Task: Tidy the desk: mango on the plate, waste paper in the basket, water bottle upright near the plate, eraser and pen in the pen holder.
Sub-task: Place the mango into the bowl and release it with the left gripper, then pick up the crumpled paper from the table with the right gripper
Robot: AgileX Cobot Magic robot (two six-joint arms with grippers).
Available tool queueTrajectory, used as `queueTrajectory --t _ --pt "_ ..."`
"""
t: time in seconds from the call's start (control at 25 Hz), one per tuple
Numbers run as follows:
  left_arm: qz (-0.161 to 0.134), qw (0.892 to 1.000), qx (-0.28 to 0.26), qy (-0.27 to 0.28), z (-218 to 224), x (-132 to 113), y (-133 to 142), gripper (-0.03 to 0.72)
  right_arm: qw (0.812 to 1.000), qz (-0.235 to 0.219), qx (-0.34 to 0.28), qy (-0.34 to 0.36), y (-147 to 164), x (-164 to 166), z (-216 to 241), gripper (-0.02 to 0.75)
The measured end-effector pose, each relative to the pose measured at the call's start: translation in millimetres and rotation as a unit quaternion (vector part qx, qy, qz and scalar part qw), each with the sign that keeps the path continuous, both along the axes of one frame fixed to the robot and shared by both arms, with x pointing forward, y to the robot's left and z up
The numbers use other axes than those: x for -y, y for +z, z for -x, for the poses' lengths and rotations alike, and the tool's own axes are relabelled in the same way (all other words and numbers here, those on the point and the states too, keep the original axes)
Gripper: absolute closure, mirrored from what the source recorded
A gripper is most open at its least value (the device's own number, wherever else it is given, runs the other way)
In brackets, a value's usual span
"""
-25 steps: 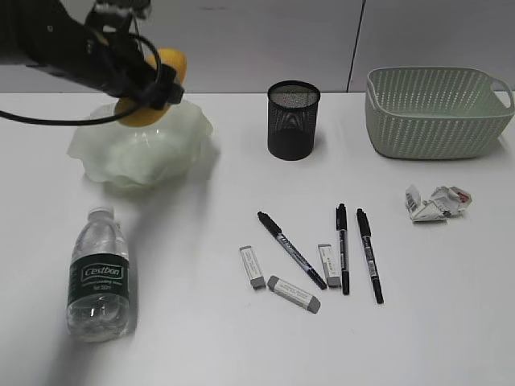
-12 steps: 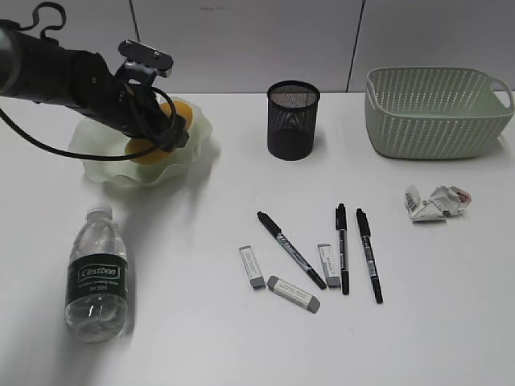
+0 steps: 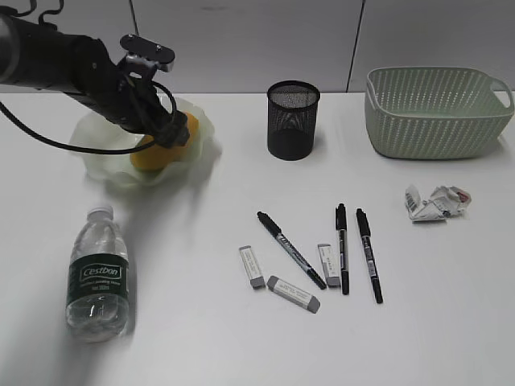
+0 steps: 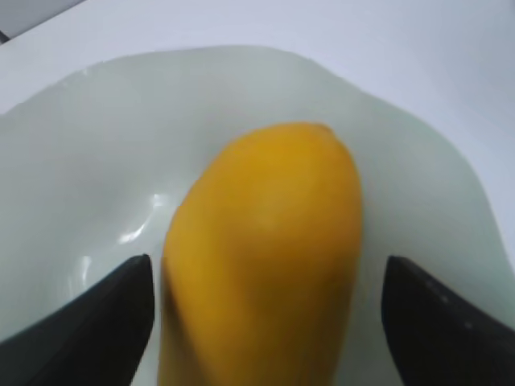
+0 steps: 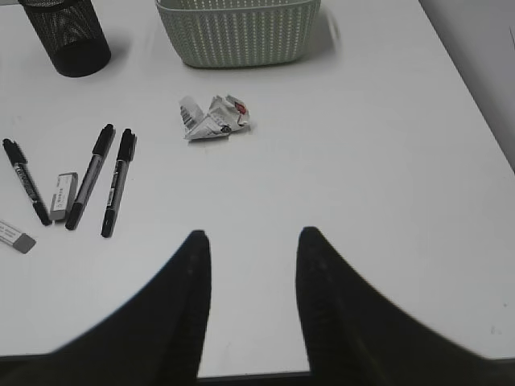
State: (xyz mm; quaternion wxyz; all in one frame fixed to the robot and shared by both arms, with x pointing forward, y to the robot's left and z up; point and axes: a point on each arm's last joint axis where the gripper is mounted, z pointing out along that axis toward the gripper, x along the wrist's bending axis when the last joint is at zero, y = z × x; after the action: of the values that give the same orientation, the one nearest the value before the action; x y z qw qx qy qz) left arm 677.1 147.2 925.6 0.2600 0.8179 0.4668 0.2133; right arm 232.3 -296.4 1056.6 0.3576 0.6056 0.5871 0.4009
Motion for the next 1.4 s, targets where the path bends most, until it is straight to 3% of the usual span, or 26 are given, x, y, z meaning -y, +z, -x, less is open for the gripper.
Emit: queueTrajectory --t 0.24,0.52,0.76,0.96,1.16,1.4 --pt "-0.004 1.0 -0.012 -0.001 3.9 -1.6 7.9 0.02 1.0 0.0 0.0 0.0 0.0 0.0 0.0 0.44" --pt "0.043 0.999 -0.005 0.03 39.0 -23.1 77.7 0.186 1.0 0.0 0.0 0.0 0.0 0.0 0.0 0.44" --pt "0.046 0.998 0.022 0.037 140.6 -63.4 131.8 0.203 1.0 0.0 0.0 0.0 0.0 0.0 0.0 0.44" --pt "0.082 0.995 0.038 0.052 240.0 -89.7 172.7 0.206 1.0 0.0 0.0 0.0 0.0 0.0 0.0 0.44" --pt "0.114 0.986 0.095 0.079 324.4 -116.6 181.4 0.206 1.0 -0.001 0.0 0.001 0.0 -0.1 0.0 0.44" --pt "0.103 0.982 0.121 0.097 385.3 -139.2 161.6 0.206 1.0 -0.002 0.0 0.001 0.0 -0.4 0.0 0.44"
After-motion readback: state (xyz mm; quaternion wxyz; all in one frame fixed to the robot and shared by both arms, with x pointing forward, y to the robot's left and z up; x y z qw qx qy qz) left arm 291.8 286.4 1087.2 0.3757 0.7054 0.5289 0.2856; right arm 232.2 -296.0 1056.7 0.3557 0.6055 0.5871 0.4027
